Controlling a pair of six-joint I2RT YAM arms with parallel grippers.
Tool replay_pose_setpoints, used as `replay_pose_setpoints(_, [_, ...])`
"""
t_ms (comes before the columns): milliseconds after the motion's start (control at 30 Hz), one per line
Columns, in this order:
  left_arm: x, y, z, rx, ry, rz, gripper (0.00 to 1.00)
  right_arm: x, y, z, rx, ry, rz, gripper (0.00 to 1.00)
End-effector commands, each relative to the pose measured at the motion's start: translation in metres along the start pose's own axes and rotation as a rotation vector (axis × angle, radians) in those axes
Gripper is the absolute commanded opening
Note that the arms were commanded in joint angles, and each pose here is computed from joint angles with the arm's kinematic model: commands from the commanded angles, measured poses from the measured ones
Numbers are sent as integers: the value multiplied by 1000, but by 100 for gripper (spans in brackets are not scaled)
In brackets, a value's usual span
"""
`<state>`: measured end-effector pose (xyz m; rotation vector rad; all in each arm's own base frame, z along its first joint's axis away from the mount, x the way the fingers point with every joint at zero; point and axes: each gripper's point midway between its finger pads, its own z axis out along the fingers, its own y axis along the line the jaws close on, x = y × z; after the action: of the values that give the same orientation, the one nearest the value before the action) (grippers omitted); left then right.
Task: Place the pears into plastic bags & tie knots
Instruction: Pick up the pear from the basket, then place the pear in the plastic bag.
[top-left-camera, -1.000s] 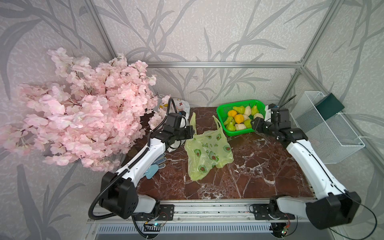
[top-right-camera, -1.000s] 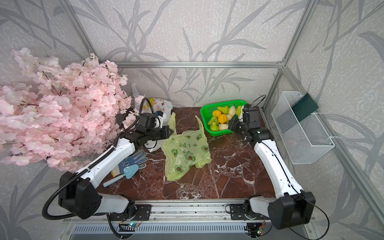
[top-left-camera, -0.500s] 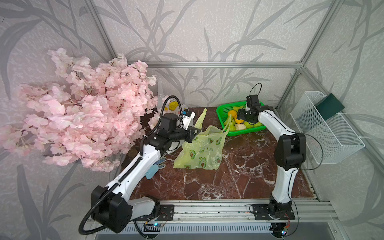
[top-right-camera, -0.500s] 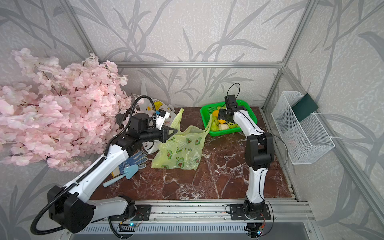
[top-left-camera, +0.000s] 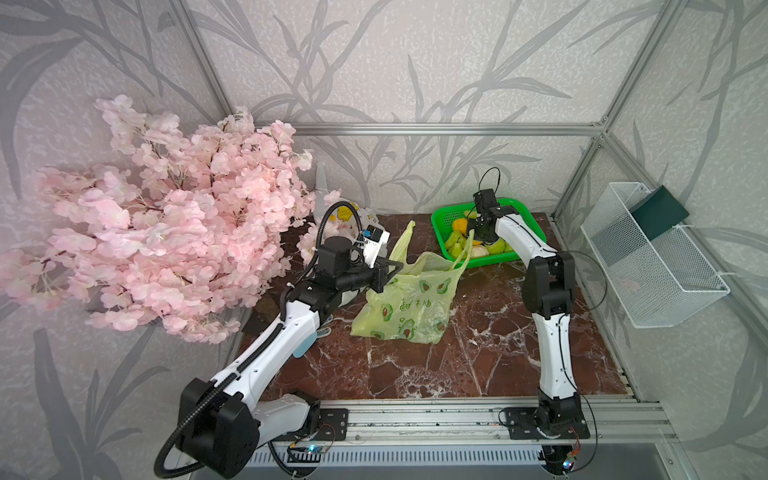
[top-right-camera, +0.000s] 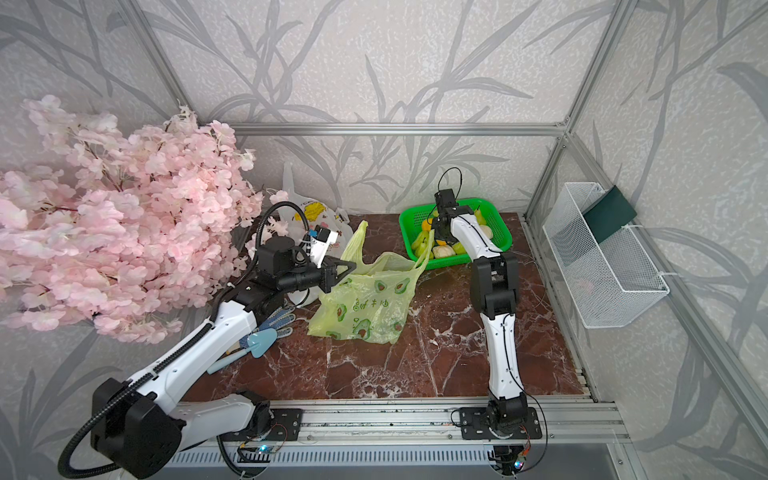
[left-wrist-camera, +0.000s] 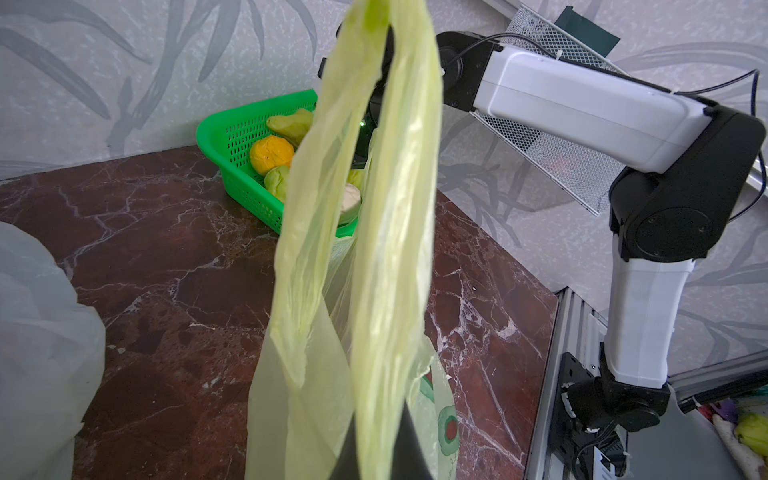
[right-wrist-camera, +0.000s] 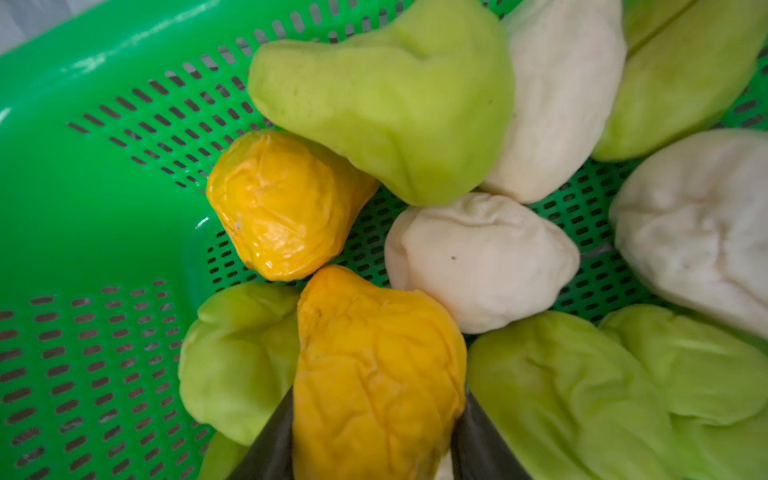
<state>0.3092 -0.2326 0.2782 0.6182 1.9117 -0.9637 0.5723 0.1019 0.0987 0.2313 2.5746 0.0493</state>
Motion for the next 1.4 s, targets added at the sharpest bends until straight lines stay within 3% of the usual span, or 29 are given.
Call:
replay_pose_setpoints(0, [-7, -10, -6, 29, -38, 84, 0, -17, 2, -41, -13, -96, -45, 37])
replay_pose_setpoints(233, [-9, -8, 1, 44, -56, 64, 0, -18, 10, -115, -157, -204, -64, 32])
replay_pose_setpoints(433, [-7, -5, 7, 52, -61, 76, 0, 1, 10, -182, -378, -178, 15, 30])
replay_pose_setpoints(567, [-6, -4, 10, 61, -60, 85, 0, 15, 2, -268, -392, -304, -51, 28])
replay_pose_setpoints(700, [-6, -5, 15, 80, -52, 91, 0, 53, 25, -321, -460, -269, -222, 27])
replay_pose_setpoints(867, [-10, -12, 17, 111, -65, 117, 0, 124, 76, -324, -590, -78, -419, 27])
replay_pose_setpoints(1167, [-6, -27, 18, 185, -69, 166, 0, 188, 123, -308, -694, 145, -614, 27])
replay_pose_setpoints(1367, [-3, -42, 24, 270, -61, 200, 0, 201, 142, -290, -741, 262, -540, 27])
